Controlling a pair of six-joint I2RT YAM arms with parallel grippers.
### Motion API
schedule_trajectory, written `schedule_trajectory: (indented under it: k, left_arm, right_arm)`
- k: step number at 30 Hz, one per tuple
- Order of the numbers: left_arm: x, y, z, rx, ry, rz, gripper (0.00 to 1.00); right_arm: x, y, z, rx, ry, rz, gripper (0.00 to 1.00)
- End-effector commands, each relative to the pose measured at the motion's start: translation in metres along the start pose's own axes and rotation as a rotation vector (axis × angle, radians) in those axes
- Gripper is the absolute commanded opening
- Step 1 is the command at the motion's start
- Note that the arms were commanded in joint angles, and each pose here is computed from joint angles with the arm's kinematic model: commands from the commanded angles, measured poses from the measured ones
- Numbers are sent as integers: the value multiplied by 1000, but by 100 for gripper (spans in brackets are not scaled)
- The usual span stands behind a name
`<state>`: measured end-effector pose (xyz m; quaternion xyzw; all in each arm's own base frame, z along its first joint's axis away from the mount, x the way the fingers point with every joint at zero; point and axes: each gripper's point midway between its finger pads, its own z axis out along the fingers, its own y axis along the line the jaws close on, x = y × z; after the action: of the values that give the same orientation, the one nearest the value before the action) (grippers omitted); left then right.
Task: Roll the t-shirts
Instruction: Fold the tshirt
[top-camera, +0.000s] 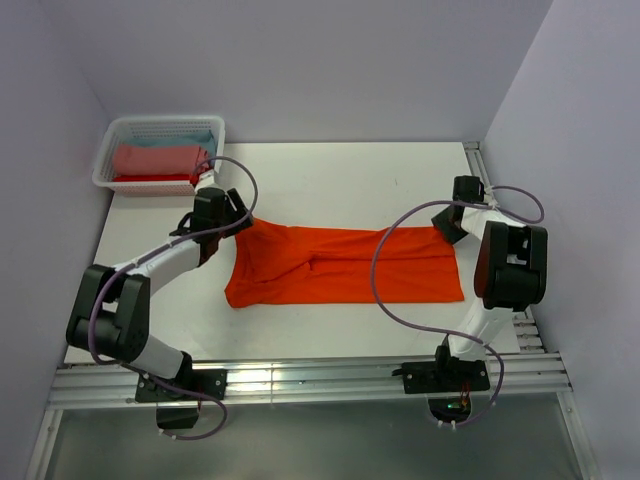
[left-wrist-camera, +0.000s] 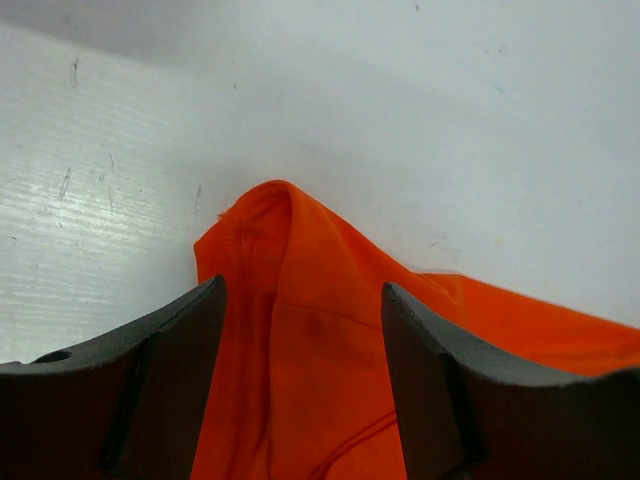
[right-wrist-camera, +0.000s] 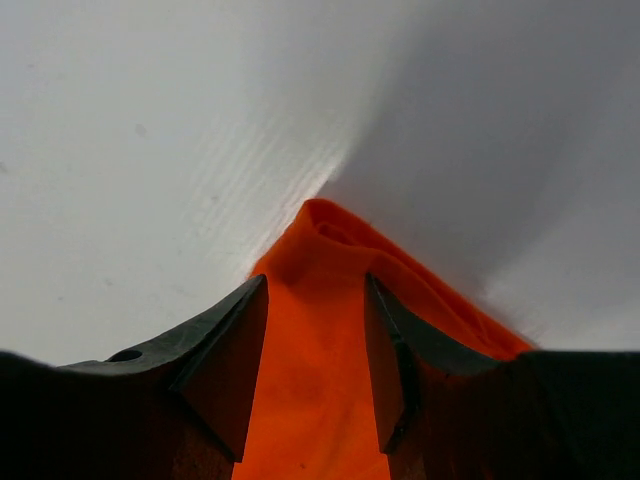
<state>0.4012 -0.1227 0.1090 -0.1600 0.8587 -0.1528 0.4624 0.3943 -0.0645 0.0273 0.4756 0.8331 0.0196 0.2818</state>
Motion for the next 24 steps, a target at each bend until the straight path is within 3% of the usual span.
schedule_trajectory:
  k: [1,9,11,12,13,19,20,22,24]
  left_arm:
    - [-15,-16,8,56,-18,-20,68]
    - [-3,-4,40,15,33,-26,68]
    - [-7,-4,46,10,32,-31,68]
    - [-1,0,51,-3,51,-30,68]
    - [-3,-2,54,1,52,-33,68]
    - [0,6,68,-25,87,-47,66]
    - [0,7,69,-29,92,-48,66]
    - [0,7,74,-35,101,-48,66]
    - [0,6,78,-28,109,-48,65]
  right_arm:
    - [-25,3,-5,30,-78,-4,50]
    - [-28,0,2,77,-79,-9,49]
    - [-30,3,4,74,-80,-7,43]
    - [-29,2,5,79,-73,-5,36]
    - [-27,1,8,90,-65,-1,23]
    - [-28,5,14,99,-41,-8,21]
    - [-28,5,13,97,-40,-8,17]
    - [-28,6,13,88,-42,-6,0]
    - [-28,5,13,97,-41,1,0]
